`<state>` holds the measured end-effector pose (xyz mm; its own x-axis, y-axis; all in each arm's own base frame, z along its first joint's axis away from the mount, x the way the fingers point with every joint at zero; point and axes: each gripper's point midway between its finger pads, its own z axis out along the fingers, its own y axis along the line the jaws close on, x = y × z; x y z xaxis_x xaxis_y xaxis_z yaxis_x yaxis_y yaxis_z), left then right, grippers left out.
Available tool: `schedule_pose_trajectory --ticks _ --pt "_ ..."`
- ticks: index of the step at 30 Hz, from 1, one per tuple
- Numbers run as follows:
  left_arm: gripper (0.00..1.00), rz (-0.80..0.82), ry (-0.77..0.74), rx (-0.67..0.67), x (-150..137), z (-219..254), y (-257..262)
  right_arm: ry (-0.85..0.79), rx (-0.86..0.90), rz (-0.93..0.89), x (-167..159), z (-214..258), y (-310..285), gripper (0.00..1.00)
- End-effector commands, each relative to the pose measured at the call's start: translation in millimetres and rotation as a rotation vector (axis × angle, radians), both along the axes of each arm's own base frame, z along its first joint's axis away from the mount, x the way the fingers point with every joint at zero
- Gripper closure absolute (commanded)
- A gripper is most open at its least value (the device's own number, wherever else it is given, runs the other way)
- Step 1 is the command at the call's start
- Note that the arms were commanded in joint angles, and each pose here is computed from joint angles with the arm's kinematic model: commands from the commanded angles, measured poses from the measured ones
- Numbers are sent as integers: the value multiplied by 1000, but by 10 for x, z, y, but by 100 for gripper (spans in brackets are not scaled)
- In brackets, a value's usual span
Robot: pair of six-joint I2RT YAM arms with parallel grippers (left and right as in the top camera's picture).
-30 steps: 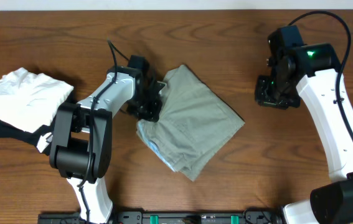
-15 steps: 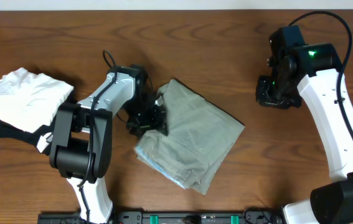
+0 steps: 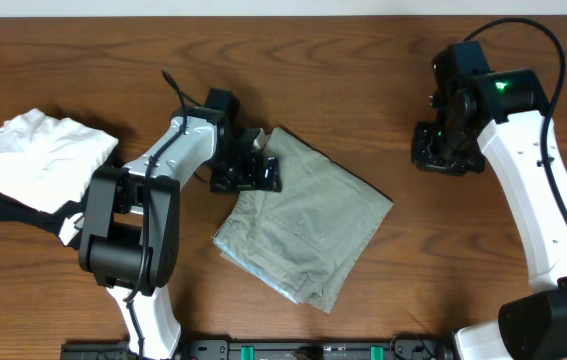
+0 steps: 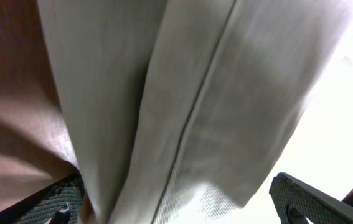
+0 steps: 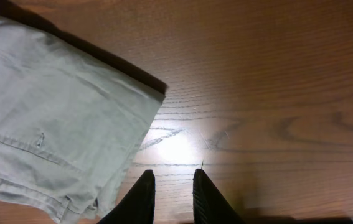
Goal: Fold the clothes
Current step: 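Grasp the folded shorts' left corner with the left gripper, then carry the folded shorts with the left gripper onto the white clothes stack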
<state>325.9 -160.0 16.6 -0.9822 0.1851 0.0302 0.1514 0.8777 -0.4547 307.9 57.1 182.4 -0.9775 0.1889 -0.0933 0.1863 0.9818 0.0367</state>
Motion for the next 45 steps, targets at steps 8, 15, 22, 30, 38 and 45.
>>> schedule_pose_trajectory --ticks 8,15,22,30,38,45 --pt "6 -82 -1 29 -167 -262 -63 -29 -16 4 9 78 -59 81" --pt "94 -116 -19 23 -180 -293 -58 -13 -19 4 -29 73 -66 81" --pt "94 -112 -85 235 -40 -104 338 -11 -27 4 -34 73 -81 81" --pt "94 167 -463 497 452 1127 1204 -13 -37 2 -30 73 -98 81" --pt "94 301 -806 723 527 2195 1931 -11 -39 11 -37 73 -99 81" --pt "94 429 -958 830 584 2682 2388 -4 -40 11 -52 71 -102 81"
